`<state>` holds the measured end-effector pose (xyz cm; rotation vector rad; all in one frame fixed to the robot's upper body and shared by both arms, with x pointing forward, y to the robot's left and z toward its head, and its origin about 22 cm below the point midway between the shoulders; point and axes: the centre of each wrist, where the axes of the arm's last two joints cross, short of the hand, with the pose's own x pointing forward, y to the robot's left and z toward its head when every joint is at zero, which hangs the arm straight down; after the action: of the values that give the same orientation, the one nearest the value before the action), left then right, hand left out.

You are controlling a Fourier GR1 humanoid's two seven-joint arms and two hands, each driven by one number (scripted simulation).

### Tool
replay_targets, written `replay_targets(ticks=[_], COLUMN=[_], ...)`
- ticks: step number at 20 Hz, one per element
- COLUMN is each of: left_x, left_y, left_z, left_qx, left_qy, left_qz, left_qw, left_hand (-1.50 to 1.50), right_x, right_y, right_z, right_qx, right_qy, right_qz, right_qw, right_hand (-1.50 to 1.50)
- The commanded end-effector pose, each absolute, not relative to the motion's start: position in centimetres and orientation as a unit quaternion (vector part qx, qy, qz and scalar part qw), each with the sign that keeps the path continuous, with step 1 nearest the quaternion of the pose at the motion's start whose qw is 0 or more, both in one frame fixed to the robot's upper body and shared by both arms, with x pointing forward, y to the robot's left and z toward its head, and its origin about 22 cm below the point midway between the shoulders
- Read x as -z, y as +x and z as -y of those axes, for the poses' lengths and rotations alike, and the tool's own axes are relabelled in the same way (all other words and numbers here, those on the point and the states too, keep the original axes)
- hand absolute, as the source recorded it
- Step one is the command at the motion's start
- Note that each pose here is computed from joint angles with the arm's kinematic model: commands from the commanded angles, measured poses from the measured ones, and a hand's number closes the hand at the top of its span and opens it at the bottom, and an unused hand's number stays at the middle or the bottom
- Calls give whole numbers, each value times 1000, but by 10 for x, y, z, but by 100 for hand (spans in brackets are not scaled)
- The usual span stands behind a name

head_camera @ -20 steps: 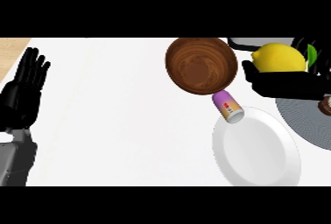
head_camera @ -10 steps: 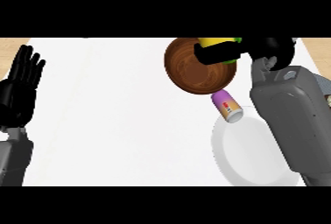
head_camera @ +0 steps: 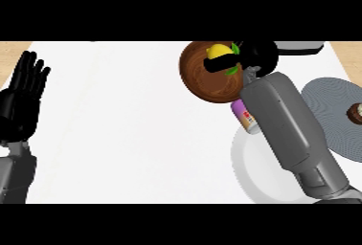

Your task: Pick the lemon from the plate and place it in the bowl

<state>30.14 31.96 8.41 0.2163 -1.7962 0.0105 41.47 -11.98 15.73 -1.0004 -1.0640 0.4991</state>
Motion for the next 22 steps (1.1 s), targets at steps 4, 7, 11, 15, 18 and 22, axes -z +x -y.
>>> replay_targets(ticks=[4,7,11,15,18,22], left_x=[-93,-82,-79,-87,-85,-88], left_y=[312,303,297,291,292,295], left_z=[-314,-319,-316,-330,-328,-343], left_qx=[-6,-5,-8,-17,-14,-21], left_qy=[91,88,98,95,99,118], left_qz=[786,782,784,781,775,773], left_qw=[611,617,613,618,624,623], left_hand=[0,0,0,0,0,0], right_x=[-95,-106,-97,-97,-107,-92], right_y=[424,429,428,429,424,397], right_z=[118,123,136,167,174,218], right_qx=[-125,-80,-10,62,101,151], right_qy=[-405,-378,-399,-439,-438,-445], right_qz=[499,554,609,626,622,616], right_qw=[756,738,685,641,641,633], right_hand=[-150,-150,-150,-150,-150,-150])
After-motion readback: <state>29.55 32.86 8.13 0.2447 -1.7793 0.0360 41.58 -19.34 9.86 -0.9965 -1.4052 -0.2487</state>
